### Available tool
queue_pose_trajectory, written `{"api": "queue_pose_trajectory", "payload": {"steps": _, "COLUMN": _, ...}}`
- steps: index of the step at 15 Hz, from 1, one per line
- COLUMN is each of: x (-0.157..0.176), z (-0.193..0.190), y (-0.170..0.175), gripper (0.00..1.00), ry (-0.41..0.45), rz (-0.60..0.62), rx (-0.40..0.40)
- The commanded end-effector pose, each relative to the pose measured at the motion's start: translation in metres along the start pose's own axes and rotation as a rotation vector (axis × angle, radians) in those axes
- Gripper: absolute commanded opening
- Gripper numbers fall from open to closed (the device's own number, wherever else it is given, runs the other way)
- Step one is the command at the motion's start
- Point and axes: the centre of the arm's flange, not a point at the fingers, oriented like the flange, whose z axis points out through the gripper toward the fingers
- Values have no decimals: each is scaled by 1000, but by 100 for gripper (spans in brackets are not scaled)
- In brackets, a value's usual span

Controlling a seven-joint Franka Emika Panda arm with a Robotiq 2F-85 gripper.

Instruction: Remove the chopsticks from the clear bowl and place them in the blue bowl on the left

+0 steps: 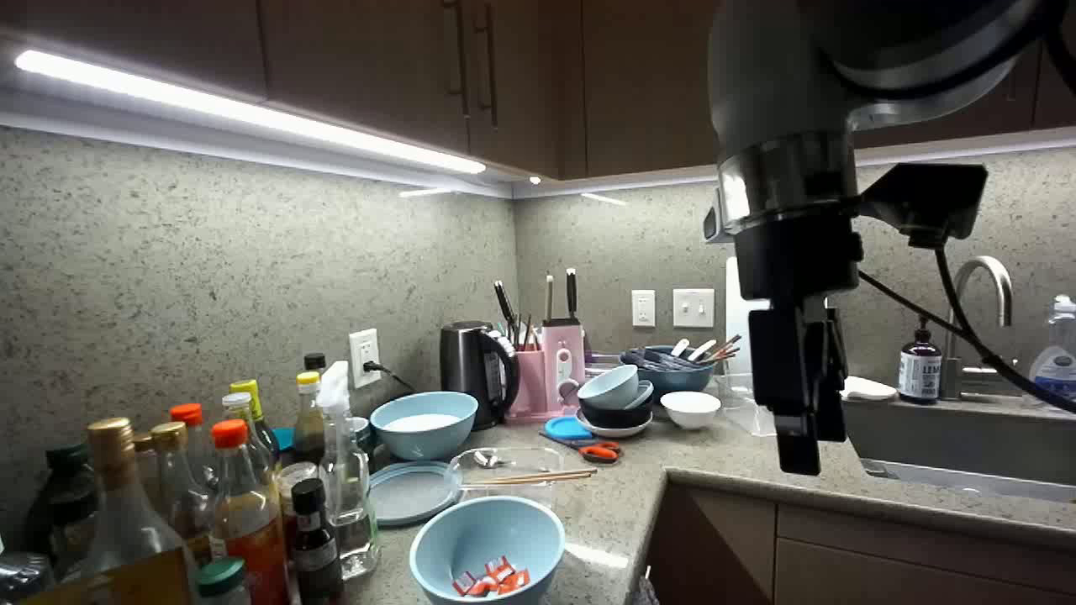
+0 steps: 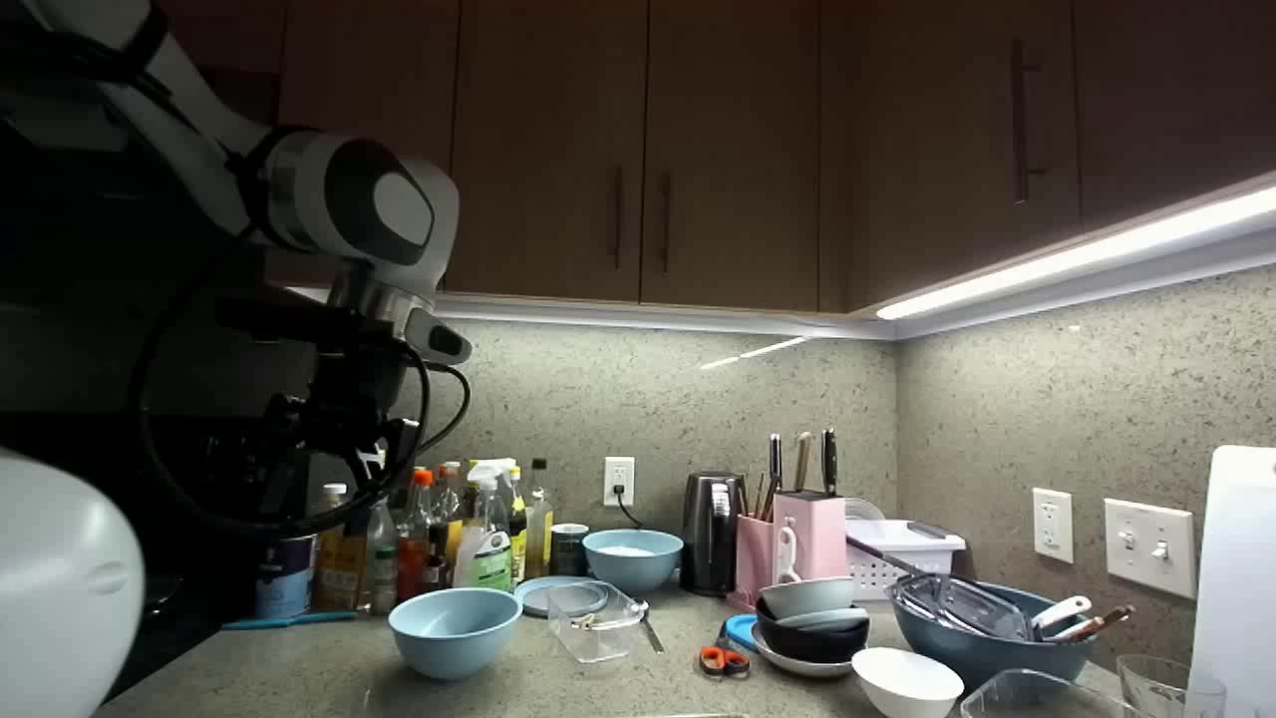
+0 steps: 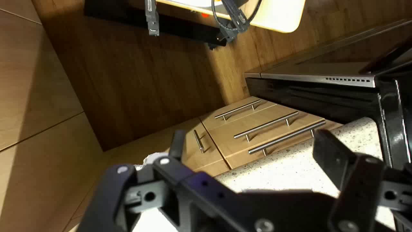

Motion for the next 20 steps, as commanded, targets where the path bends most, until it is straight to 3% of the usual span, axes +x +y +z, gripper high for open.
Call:
{"api": "queue_pose_trajectory", "payload": {"steps": 1, "x": 0, "z": 0, "y": 0, "gripper": 100, "ry": 0, "rz": 0, "rx": 0}}
{"api": "queue_pose_trajectory", "payload": {"steps": 6, "x": 0, "z": 0, "y": 0, "gripper": 100, "ry": 0, "rz": 0, "rx": 0}}
{"api": "queue_pose_trajectory", "payload": {"steps": 8, "x": 22, "z": -3, "y": -1, "gripper": 100, "ry": 41, "rz": 36, "rx": -10}}
{"api": "queue_pose_trajectory", "payload": {"steps": 13, "x": 94, "z": -12, "y": 8, "gripper": 100, "ry": 266, "rz": 146, "rx": -149}}
{"api": "queue_pose_trajectory", "payload": {"steps": 16, "x": 128, "z": -19, "y": 18, "gripper": 100, "ry": 313, "rz": 216, "rx": -228}}
{"api": "queue_pose_trajectory", "payload": {"steps": 17, "x": 98, "z": -15, "y": 18, "gripper": 100, "ry": 303, "rz": 163, "rx": -179}}
{"api": "queue_pose_trajectory", "payload": {"steps": 20, "x": 108, "z": -12, "y": 21, "gripper": 100, "ry": 291, "rz": 173, "rx": -180}}
